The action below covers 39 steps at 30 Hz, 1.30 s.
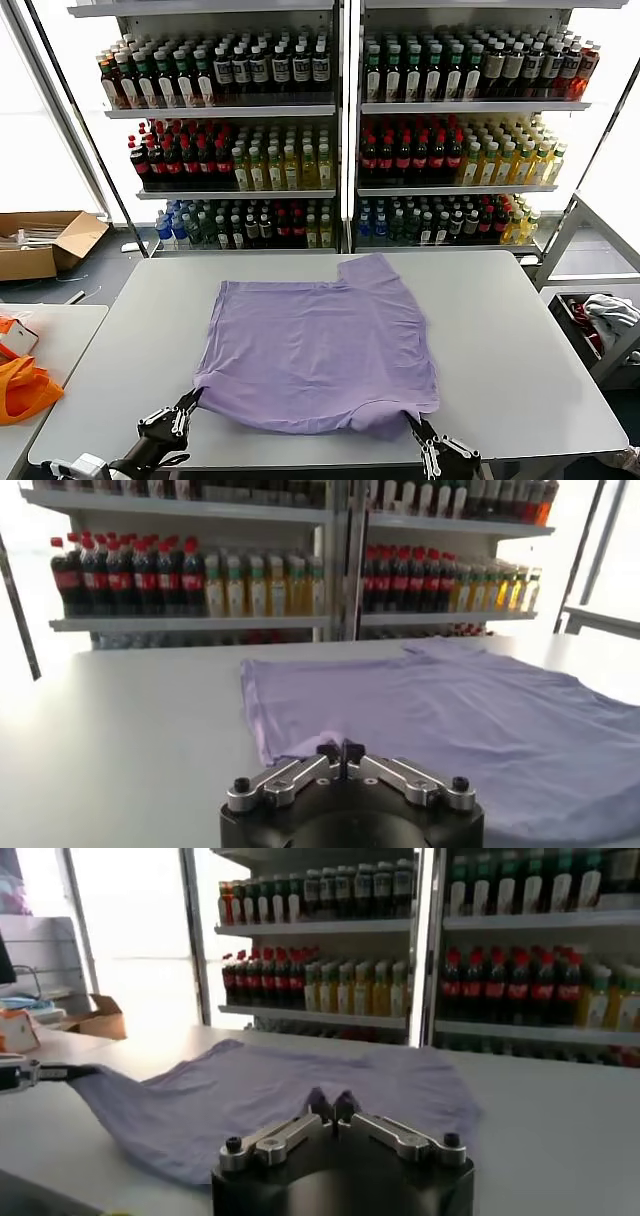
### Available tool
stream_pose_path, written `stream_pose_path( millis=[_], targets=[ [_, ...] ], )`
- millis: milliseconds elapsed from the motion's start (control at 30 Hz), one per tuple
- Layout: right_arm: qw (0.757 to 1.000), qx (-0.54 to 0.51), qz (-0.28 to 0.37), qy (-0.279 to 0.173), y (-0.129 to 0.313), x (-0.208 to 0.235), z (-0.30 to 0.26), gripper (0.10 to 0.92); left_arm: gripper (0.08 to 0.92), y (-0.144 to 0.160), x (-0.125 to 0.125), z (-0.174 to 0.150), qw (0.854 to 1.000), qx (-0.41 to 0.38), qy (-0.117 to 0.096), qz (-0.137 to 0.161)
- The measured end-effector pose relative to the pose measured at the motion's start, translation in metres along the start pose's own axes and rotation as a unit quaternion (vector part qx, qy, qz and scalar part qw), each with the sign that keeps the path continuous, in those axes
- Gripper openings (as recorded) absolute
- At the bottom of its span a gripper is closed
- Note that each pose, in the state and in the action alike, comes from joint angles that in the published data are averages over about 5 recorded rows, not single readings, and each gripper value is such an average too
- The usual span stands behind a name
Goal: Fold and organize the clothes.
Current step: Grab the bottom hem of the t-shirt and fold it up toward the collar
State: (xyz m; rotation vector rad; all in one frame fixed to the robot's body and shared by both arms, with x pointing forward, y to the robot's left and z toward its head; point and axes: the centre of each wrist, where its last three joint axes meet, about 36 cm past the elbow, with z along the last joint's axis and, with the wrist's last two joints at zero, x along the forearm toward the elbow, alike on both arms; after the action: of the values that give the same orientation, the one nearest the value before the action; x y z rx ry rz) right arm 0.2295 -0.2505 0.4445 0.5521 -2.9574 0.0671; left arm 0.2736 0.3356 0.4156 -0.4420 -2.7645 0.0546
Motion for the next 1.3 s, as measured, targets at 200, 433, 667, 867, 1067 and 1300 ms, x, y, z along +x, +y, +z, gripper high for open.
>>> stream_pose_path(
  millis=[200, 433, 667, 867, 1067, 1300],
  targets=[
    [1.000, 0.002, 0.015, -0.014, -0.013, -0.033, 0.009, 0.107, 0.097, 0.014, -0.027, -0.010, 1.000, 0.000, -0.001, 0.016],
    [0.999, 0.006, 0.028, -0.022, -0.030, -0.078, 0.020, 0.107, 0.097, 0.031, -0.058, -0.017, 1.000, 0.006, -0.004, 0.029],
    [0.999, 0.005, 0.034, -0.013, -0.044, -0.124, 0.036, 0.107, 0.097, 0.054, -0.089, -0.022, 1.000, 0.009, -0.002, 0.029],
    [1.000, 0.005, 0.025, 0.009, -0.049, -0.157, 0.049, 0.110, 0.114, 0.073, -0.108, -0.017, 1.000, 0.015, 0.011, 0.016],
    [0.999, 0.005, 0.018, 0.027, -0.050, -0.171, 0.053, 0.241, 0.265, 0.082, -0.118, -0.011, 1.000, 0.025, 0.016, 0.001],
    [0.999, 0.009, 0.023, 0.031, -0.053, -0.164, 0.046, 0.440, 0.465, 0.085, -0.117, -0.012, 0.999, 0.038, 0.003, -0.015]
  ],
)
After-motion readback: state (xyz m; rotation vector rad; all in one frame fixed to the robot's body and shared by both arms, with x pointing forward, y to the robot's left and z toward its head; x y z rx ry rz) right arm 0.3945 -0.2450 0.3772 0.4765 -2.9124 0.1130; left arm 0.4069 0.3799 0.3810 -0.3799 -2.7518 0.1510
